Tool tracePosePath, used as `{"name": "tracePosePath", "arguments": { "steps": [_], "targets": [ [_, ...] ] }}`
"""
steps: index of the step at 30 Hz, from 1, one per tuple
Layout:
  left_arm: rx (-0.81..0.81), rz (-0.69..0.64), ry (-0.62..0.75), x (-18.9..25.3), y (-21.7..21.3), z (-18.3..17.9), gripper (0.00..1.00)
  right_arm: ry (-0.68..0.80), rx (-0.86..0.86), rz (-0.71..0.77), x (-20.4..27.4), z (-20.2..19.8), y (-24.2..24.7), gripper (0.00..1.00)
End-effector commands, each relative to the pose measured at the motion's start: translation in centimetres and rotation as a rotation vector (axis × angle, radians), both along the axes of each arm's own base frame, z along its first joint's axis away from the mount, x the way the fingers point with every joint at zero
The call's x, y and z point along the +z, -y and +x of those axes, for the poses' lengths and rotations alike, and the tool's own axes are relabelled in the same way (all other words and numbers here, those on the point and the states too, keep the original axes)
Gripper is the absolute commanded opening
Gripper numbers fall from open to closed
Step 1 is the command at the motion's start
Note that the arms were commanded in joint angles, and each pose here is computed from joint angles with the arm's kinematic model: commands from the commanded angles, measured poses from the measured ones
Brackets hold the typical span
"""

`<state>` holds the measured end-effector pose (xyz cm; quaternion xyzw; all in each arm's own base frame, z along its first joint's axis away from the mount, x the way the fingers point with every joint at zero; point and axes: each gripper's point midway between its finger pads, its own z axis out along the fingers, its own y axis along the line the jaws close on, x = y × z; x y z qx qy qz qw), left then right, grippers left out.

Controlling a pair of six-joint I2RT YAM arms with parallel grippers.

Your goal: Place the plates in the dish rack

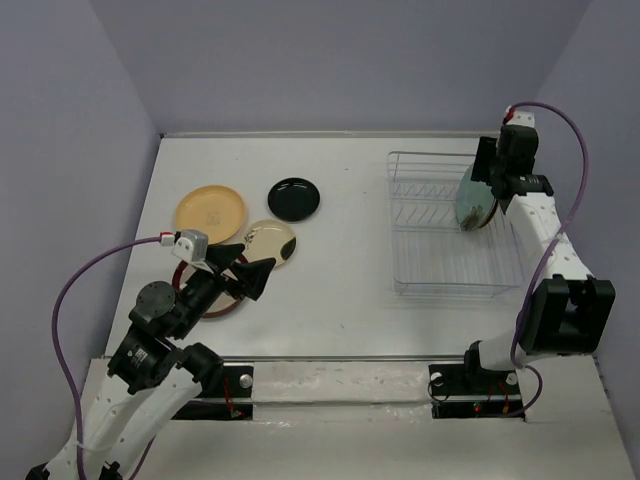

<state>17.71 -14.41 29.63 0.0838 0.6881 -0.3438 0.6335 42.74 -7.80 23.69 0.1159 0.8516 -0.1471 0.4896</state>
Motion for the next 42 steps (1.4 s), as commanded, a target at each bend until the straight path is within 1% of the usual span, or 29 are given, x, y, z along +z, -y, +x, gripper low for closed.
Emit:
{"name": "tracePosePath", "arguments": {
  "steps": [1, 2, 4, 5, 6, 8, 9, 11, 12, 14, 15, 16, 17, 18, 19, 21, 22, 24, 25, 26, 28, 29, 31, 32, 35, 36, 40, 41, 42],
  "targets": [
    [0.007, 0.013, 0.011, 0.1, 0.1, 0.6, 0.99, 0.225, 0.056, 0.151, 9.1, 0.4, -2.6, 0.74],
    [0.009, 0.014, 0.01, 0.1, 0.1, 0.6, 0.99, 0.234, 0.057, 0.151, 9.6, 0.1, -2.7, 0.74],
    [0.015, 0.02, 0.001, -0.1, 0.1, 0.9, 0.99, 0.266, 0.17, 0.252, 10.7, -0.2, -6.8, 0.75],
    [0.019, 0.023, -0.004, -0.2, 0.1, 1.0, 0.99, 0.26, 0.227, 0.33, 10.1, -0.3, -9.3, 0.75],
    [0.024, 0.026, -0.008, -0.3, 0.1, 1.2, 0.99, 0.248, 0.312, 0.367, 9.9, -0.7, -13.0, 0.75],
    [0.025, 0.037, -0.027, -0.8, 0.2, 1.5, 0.99, 0.251, 0.409, 0.425, 9.2, -0.9, -18.1, 0.74],
    [0.027, 0.041, -0.033, -1.0, 0.3, 1.6, 0.99, 0.199, 0.509, 0.479, 7.4, -2.2, -23.2, 0.74],
    [0.036, 0.049, -0.05, -1.4, 0.3, 1.9, 0.99, 0.165, 0.594, 0.537, 6.2, -3.1, -27.9, 0.71],
    [0.045, 0.047, -0.053, -1.4, 0.2, 2.0, 0.99, 0.137, 0.645, 0.593, 4.8, -3.7, -31.7, 0.7],
    [0.069, 0.046, -0.058, -1.4, -0.2, 2.2, 0.99, 0.108, 0.716, 0.666, 3.7, -4.6, -35.4, 0.66],
    [0.106, 0.046, -0.062, -1.5, -0.7, 2.5, 0.99, 0.118, 0.738, 0.732, 3.9, -4.7, -37.2, 0.62],
    [0.118, 0.044, -0.063, -1.6, -0.9, 2.6, 0.99, 0.08, 0.744, 0.764, 2.0, -4.5, -38.8, 0.59],
    [0.129, 0.045, -0.066, -1.6, -1.1, 2.8, 0.99, 0.085, 0.779, 0.806, 1.4, -4.8, -40.6, 0.57],
    [0.134, 0.047, -0.07, -1.7, -1.1, 2.9, 0.99, 0.052, 0.774, 0.855, 0.3, -4.9, -41.7, 0.56],
    [0.132, 0.059, -0.088, -2.2, -0.9, 3.1, 0.99, 0.003, 0.784, 0.873, -2.3, -5.0, -43.5, 0.54],
    [0.129, 0.069, -0.101, -2.6, -0.7, 3.4, 0.99, -0.035, 0.784, 0.91, -4.4, -4.8, -44.9, 0.54],
    [0.126, 0.073, -0.106, -2.7, -0.6, 3.4, 0.99, -0.09, 0.781, 0.941, -6.6, -5.3, -46.1, 0.54],
    [0.12, 0.084, -0.117, -3.1, -0.4, 3.6, 0.99, -0.109, 0.783, 1.006, -7.7, -5.5, -47.7, 0.53],
    [0.118, 0.089, -0.121, -3.3, -0.3, 3.7, 0.99, -0.126, 0.785, 1.03, -8.5, -5.8, -48.5, 0.51],
    [0.118, 0.092, -0.129, -3.5, -0.2, 3.8, 0.99, -0.139, 0.775, 1.051, -9.9, -5.5, -49.0, 0.46],
    [0.117, 0.101, -0.139, -3.8, -0.1, 4.0, 0.99, -0.184, 0.77, 1.102, -11.1, -6.4, -50.4, 0.43],
    [0.115, 0.103, -0.143, -3.9, -0.1, 4.1, 0.99, -0.205, 0.755, 1.105, -12.6, -6.2, -50.7, 0.42],
    [0.121, 0.103, -0.147, -4.0, -0.2, 4.2, 0.99, -0.233, 0.75, 1.128, -13.4, -6.5, -51.7, 0.41],
    [0.123, 0.104, -0.147, -4.0, -0.2, 4.3, 0.99, -0.255, 0.741, 1.124, -14.9, -6.4, -51.9, 0.41],
    [0.117, 0.102, -0.146, -4.0, -0.2, 4.3, 0.99, -0.275, 0.744, 1.114, -15.9, -6.7, -53.2, 0.41],
    [0.118, 0.103, -0.147, -4.0, -0.2, 4.3, 0.99, -0.289, 0.713, 1.095, -17.3, -6.5, -53.0, 0.42],
    [0.12, 0.105, -0.15, -4.1, -0.1, 4.5, 0.99, -0.303, 0.676, 1.064, -19.1, -6.5, -52.9, 0.43],
    [0.123, 0.104, -0.147, -4.0, -0.2, 4.5, 0.99, -0.304, 0.673, 1.06, -19.4, -6.4, -52.8, 0.41],
    [0.094, 0.102, -0.148, -4.0, 0.2, 4.2, 0.99, -0.306, 0.664, 1.052, -19.6, -6.4, -52.7, 0.34]
  ]
}}
